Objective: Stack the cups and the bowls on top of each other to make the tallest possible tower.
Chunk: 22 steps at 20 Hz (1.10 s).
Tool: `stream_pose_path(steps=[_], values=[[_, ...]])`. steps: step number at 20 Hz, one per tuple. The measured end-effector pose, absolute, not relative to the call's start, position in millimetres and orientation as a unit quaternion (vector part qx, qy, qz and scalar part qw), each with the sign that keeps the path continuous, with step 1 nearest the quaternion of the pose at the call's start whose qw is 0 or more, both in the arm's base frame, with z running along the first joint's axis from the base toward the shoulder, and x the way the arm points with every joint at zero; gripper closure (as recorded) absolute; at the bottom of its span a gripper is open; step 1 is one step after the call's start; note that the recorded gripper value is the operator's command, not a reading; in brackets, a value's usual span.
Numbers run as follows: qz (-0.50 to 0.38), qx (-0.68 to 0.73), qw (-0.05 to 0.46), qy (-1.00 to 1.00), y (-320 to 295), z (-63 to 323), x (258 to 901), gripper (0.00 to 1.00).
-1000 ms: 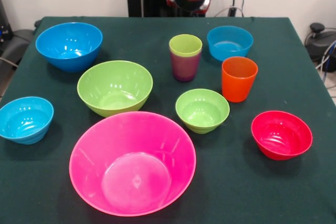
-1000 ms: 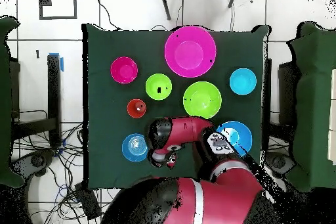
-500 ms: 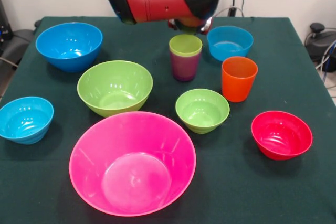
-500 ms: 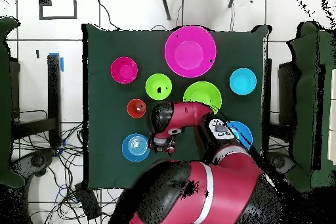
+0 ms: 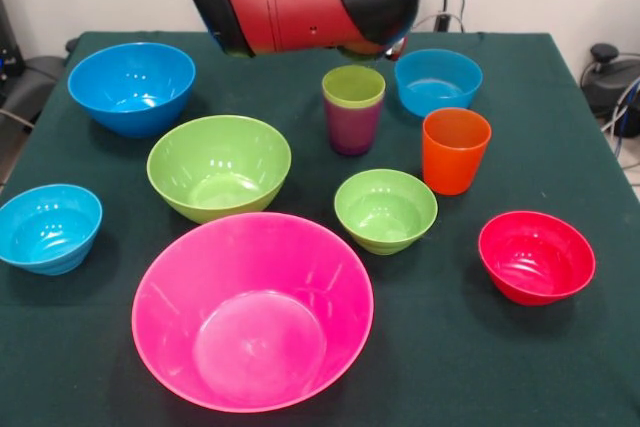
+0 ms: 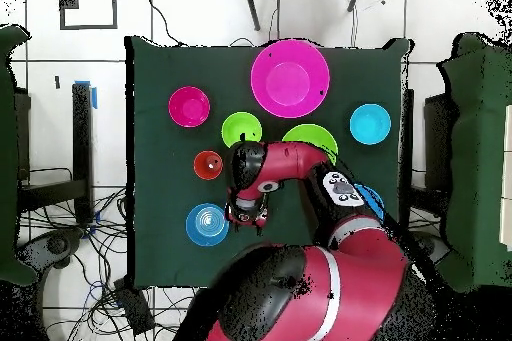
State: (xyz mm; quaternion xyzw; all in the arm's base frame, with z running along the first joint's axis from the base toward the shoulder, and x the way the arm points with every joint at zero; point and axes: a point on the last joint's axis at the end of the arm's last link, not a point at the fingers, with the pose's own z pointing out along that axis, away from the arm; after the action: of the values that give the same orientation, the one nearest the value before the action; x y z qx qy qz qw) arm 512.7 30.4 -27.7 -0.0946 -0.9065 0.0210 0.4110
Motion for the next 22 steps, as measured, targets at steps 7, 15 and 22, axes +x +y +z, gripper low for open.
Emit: stream_pose_path(steps=[7,15,22], values=[[0.032,-0.092,0.419,-0.903,26.9,21.4,534.8,0.0],[0.054,-0.09,0.453,-0.885,34.1,106.2,556.9,0.0],[0.057,-0.084,0.436,-0.894,45.3,114.9,576.5,0.0]])
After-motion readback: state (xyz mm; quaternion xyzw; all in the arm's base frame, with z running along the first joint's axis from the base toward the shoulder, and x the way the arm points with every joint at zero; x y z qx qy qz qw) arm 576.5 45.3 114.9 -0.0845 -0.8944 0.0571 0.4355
